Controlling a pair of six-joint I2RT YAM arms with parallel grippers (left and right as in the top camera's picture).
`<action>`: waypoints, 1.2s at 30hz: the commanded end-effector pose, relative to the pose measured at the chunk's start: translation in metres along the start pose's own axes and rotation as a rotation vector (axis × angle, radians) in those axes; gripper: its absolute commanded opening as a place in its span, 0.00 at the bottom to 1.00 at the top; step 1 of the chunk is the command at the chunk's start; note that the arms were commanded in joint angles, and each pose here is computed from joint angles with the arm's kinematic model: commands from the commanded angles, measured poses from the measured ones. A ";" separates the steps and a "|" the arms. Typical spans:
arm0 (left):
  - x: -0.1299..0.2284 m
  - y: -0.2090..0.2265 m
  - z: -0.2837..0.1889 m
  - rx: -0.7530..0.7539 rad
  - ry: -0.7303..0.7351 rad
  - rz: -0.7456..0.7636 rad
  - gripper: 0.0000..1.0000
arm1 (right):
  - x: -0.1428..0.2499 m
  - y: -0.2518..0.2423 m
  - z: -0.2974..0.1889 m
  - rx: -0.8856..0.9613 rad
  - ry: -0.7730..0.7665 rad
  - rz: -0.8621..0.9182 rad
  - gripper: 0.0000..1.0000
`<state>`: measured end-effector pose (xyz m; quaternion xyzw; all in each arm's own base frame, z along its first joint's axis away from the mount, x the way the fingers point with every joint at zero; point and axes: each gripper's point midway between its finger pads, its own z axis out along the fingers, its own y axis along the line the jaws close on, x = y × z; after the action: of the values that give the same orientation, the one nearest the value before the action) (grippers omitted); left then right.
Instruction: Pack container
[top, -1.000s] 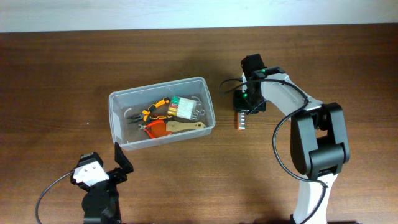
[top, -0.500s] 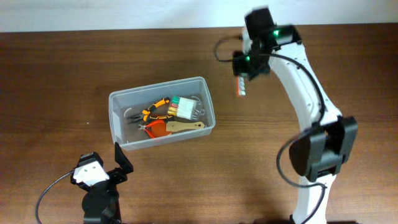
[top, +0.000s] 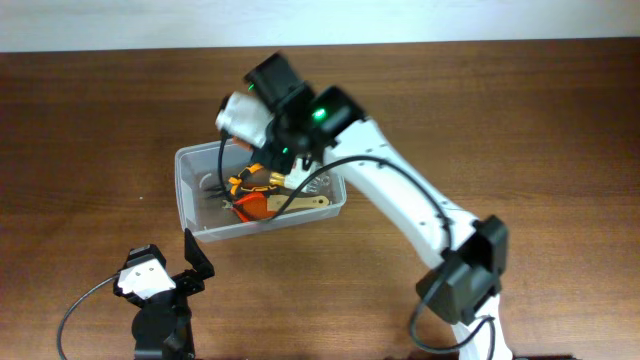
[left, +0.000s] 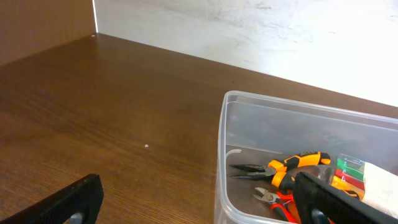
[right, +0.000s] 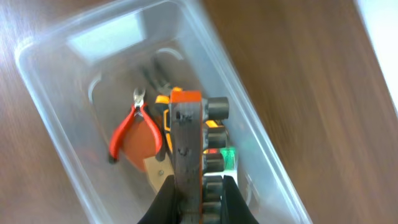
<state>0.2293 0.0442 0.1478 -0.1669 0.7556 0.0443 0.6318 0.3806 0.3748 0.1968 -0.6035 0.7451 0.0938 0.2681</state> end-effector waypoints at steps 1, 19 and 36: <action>0.001 0.000 0.000 0.000 0.000 0.010 0.99 | 0.022 0.016 0.051 -0.072 0.059 -0.423 0.04; 0.001 0.000 0.000 0.000 0.000 0.010 0.99 | 0.003 -0.038 0.026 0.156 0.009 0.152 0.98; 0.001 0.000 0.000 0.000 0.000 0.010 0.99 | 0.069 -0.030 -0.277 0.357 -0.058 0.383 0.98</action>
<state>0.2293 0.0442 0.1478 -0.1669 0.7556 0.0443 0.6318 0.3352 0.1917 0.3885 -0.4031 0.8400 0.0231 0.3624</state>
